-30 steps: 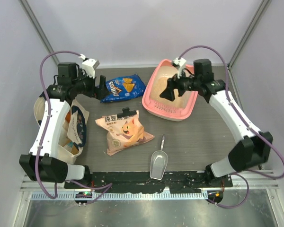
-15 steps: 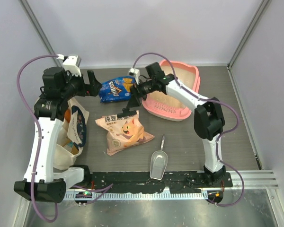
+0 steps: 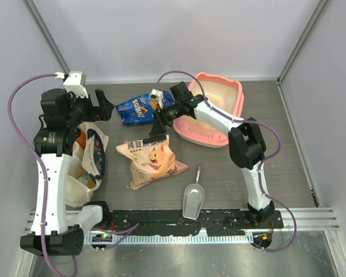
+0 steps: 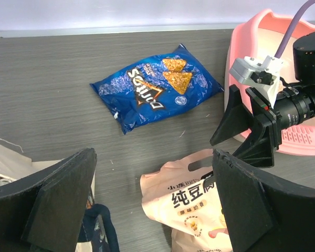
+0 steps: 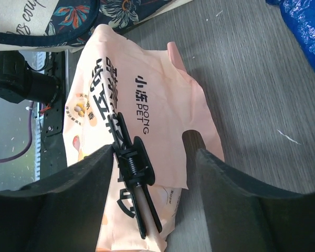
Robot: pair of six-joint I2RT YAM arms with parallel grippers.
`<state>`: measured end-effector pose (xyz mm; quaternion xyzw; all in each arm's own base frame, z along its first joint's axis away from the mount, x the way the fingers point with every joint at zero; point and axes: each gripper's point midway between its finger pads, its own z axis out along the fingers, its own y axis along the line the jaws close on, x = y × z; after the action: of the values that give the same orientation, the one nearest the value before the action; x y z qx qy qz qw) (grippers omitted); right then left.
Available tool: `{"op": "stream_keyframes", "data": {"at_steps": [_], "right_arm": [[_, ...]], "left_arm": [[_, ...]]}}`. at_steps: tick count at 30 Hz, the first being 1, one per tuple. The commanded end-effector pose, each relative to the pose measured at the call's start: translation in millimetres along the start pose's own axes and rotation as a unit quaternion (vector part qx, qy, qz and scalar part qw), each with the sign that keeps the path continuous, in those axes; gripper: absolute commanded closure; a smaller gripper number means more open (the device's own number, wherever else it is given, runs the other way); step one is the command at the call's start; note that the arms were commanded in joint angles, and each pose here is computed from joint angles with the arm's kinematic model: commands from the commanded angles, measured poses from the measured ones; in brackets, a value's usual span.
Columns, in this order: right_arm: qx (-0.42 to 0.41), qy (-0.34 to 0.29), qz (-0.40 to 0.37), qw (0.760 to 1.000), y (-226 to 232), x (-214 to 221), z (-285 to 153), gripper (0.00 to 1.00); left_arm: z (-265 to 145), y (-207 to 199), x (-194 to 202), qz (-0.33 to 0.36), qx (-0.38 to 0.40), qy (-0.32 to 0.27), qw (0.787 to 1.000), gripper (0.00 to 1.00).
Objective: Fill the litter box with clean litter
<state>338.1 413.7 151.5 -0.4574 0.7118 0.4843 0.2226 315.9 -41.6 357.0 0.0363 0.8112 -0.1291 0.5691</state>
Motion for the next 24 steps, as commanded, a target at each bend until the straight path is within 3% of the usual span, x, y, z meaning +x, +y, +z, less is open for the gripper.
{"op": "stream_keyframes", "data": {"at_steps": [1, 7, 10, 11, 20, 24], "right_arm": [[-0.017, -0.016, -0.025, 0.999, 16, -17, -9, 0.37], [-0.027, -0.015, -0.023, 0.999, 20, -14, -9, 0.59], [-0.022, -0.017, -0.032, 0.999, 19, -18, -10, 0.92], [-0.019, -0.022, -0.041, 0.999, 20, -23, -12, 0.98], [0.076, -0.157, -0.141, 0.975, 53, -134, -93, 0.98], [0.106, -0.167, -0.137, 0.971, 62, -129, -132, 0.98]], "left_arm": [[-5, 2, -7, 0.007, -0.002, -0.017, 1.0, 0.04], [0, 2, -8, -0.003, 0.008, -0.018, 1.0, 0.04], [2, 1, -9, -0.008, 0.013, -0.017, 1.0, 0.05], [3, 0, -9, -0.008, 0.016, -0.018, 1.0, 0.05], [26, -17, -4, -0.018, 0.088, -0.008, 0.996, 0.07], [40, -20, -7, -0.034, 0.107, -0.01, 0.994, 0.08]]}}
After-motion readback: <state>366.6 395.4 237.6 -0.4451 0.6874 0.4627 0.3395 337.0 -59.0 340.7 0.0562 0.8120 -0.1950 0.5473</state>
